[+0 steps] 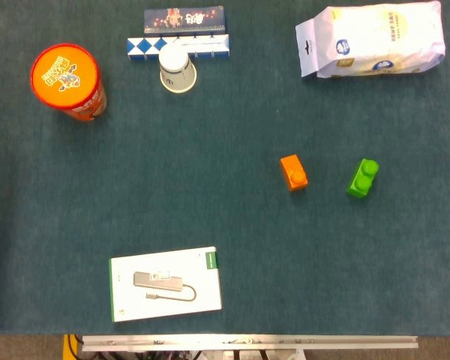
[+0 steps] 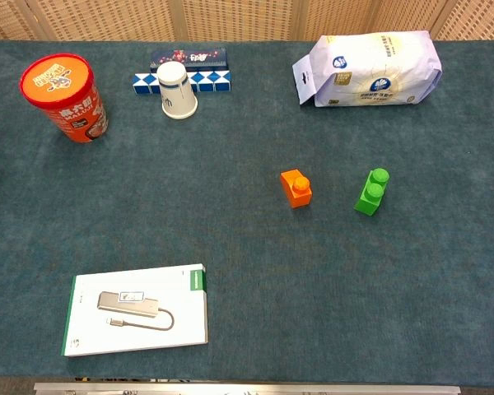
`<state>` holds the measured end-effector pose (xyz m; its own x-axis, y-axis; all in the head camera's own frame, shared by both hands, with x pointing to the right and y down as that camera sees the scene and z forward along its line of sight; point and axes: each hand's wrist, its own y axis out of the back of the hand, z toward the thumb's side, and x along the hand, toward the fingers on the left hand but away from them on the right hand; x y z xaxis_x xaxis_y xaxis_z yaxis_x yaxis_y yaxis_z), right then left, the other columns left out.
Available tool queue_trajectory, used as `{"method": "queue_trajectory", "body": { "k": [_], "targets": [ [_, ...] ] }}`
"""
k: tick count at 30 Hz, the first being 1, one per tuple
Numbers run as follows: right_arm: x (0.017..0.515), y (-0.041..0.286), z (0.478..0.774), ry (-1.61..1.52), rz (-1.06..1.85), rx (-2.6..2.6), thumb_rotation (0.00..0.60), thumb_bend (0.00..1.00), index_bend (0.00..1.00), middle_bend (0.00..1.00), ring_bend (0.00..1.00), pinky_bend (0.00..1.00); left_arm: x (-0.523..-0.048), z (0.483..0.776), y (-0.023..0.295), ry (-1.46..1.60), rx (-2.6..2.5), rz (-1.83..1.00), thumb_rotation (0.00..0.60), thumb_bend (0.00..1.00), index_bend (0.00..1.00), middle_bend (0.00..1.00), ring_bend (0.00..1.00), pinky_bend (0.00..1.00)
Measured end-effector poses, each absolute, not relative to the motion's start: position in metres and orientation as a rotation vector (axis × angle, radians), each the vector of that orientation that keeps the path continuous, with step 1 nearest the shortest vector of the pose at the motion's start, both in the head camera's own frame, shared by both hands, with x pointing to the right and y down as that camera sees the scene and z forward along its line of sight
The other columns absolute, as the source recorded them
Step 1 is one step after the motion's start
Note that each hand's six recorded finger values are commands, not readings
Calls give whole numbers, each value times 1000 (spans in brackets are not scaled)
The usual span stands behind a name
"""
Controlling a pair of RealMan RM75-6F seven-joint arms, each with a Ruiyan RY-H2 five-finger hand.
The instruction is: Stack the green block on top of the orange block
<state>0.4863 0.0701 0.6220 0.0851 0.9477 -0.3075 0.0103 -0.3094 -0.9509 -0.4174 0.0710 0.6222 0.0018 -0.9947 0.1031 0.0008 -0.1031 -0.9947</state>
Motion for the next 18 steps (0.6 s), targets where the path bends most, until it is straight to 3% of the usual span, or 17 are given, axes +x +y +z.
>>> {"method": "queue_trajectory", "body": {
  "k": [3,7,8,18],
  "targets": [
    [486,70,622,-1002,1358,-1489,600,329,475,408,283,154,-417,627,73,1124,-1304,-1302,600,535,581,600,481,101],
    [486,70,624,-991,1367,-1494,600,329,475,408,283,165,-419,633,74,1092,-1365,-1347,600,535,579,603,442,521],
    [486,70,624,-989,1368,-1495,600,329,475,408,283,177,-419,633,74,1091,-1376,-1351,600,535,578,603,442,562],
    [484,69,626,-974,1362,-1501,600,329,475,408,283,230,-416,630,79,1102,-1394,-1330,600,535,580,603,441,591]
  ]
}}
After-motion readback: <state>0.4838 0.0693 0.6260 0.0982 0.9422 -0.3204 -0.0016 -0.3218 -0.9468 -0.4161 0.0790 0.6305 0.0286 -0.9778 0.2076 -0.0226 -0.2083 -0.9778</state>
